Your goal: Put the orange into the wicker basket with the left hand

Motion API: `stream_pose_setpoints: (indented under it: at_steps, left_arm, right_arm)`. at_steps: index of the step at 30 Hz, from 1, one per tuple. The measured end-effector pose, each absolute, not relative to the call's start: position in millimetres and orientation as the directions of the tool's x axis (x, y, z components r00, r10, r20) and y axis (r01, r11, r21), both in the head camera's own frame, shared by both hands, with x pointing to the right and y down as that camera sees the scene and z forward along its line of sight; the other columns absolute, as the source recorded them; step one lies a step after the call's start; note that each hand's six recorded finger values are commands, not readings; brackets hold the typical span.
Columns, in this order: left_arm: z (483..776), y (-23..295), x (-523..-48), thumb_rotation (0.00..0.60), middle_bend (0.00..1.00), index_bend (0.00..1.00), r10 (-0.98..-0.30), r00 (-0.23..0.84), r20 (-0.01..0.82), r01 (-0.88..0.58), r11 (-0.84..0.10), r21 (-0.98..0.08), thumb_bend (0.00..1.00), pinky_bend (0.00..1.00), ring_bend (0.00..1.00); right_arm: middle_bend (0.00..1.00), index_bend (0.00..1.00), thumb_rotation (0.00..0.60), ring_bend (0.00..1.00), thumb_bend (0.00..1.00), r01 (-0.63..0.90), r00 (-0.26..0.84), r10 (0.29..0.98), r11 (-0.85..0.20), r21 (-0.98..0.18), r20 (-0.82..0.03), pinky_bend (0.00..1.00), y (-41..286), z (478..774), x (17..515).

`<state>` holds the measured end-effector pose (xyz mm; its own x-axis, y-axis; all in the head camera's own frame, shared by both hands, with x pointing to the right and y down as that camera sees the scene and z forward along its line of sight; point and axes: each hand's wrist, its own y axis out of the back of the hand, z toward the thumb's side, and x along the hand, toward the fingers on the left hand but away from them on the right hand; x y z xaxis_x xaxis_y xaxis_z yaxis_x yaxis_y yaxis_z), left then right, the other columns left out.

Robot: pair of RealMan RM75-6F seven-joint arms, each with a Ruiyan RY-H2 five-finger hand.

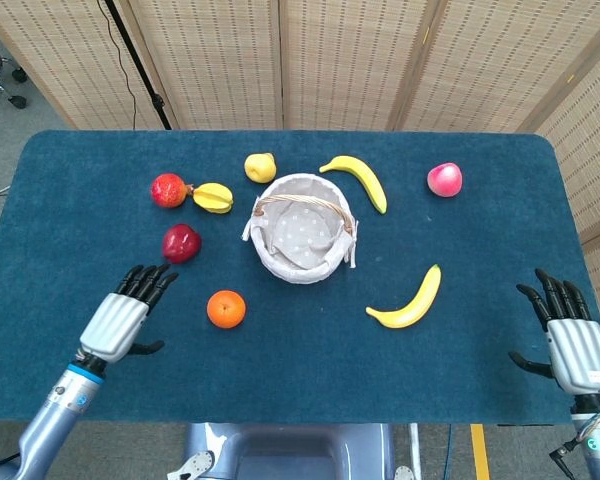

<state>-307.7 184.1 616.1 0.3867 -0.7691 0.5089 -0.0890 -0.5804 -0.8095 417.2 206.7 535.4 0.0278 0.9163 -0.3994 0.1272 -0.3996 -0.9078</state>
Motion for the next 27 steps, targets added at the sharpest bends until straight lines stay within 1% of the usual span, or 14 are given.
stream_pose_setpoints:
  at_steps: [6, 14, 20, 22, 23, 25, 26, 27]
  left_arm:
    - [644, 187, -275, 0.600, 0.00, 0.00, -0.729, 0.438, 0.526, -0.078, -0.614, -0.785, 0.00, 0.00, 0.00]
    - [676, 178, -254, 0.600, 0.00, 0.01, -0.705, 0.468, 0.533, -0.064, -0.628, -0.775, 0.00, 0.00, 0.00]
    - [695, 167, -237, 0.600, 0.00, 0.07, -0.697, 0.495, 0.519, -0.078, -0.630, -0.773, 0.00, 0.00, 0.00]
    - [698, 166, -231, 0.600, 0.00, 0.09, -0.695, 0.505, 0.511, -0.082, -0.628, -0.773, 0.00, 0.02, 0.00]
    - [699, 165, -229, 0.600, 0.00, 0.11, -0.695, 0.510, 0.508, -0.086, -0.628, -0.773, 0.00, 0.05, 0.02]
    - [702, 164, -224, 0.600, 0.05, 0.17, -0.695, 0.517, 0.500, -0.091, -0.625, -0.775, 0.00, 0.14, 0.08]
    - [703, 164, -222, 0.600, 0.13, 0.23, -0.696, 0.520, 0.496, -0.094, -0.624, -0.776, 0.00, 0.21, 0.16]
    - [705, 163, -219, 0.600, 0.22, 0.31, -0.697, 0.523, 0.490, -0.099, -0.621, -0.778, 0.00, 0.30, 0.24]
  right_arm:
    - [0.00, 0.15, 0.600, 0.00, 0.00, 0.134, 0.020, 0.922, -0.385, -0.913, -0.386, 0.00, 207, 530, 421]
    - [0.00, 0.15, 0.600, 0.00, 0.00, 0.141, 0.017, 0.928, -0.370, -0.918, -0.372, 0.00, 207, 524, 423]
    - [0.00, 0.15, 0.600, 0.00, 0.00, 0.141, 0.019, 0.932, -0.361, -0.922, -0.362, 0.00, 207, 521, 423]
    - [0.00, 0.15, 0.600, 0.00, 0.00, 0.141, 0.020, 0.933, -0.358, -0.923, -0.359, 0.00, 207, 519, 423]
    - [0.00, 0.15, 0.600, 0.00, 0.00, 0.141, 0.020, 0.934, -0.356, -0.924, -0.357, 0.00, 207, 519, 423]
    - [0.00, 0.15, 0.600, 0.00, 0.00, 0.141, 0.022, 0.935, -0.354, -0.925, -0.354, 0.00, 208, 518, 423]
    - [0.00, 0.15, 0.600, 0.00, 0.00, 0.141, 0.024, 0.935, -0.353, -0.925, -0.354, 0.00, 208, 518, 422]
    - [0.00, 0.15, 0.600, 0.00, 0.00, 0.142, 0.025, 0.935, -0.353, -0.925, -0.353, 0.00, 208, 517, 422]
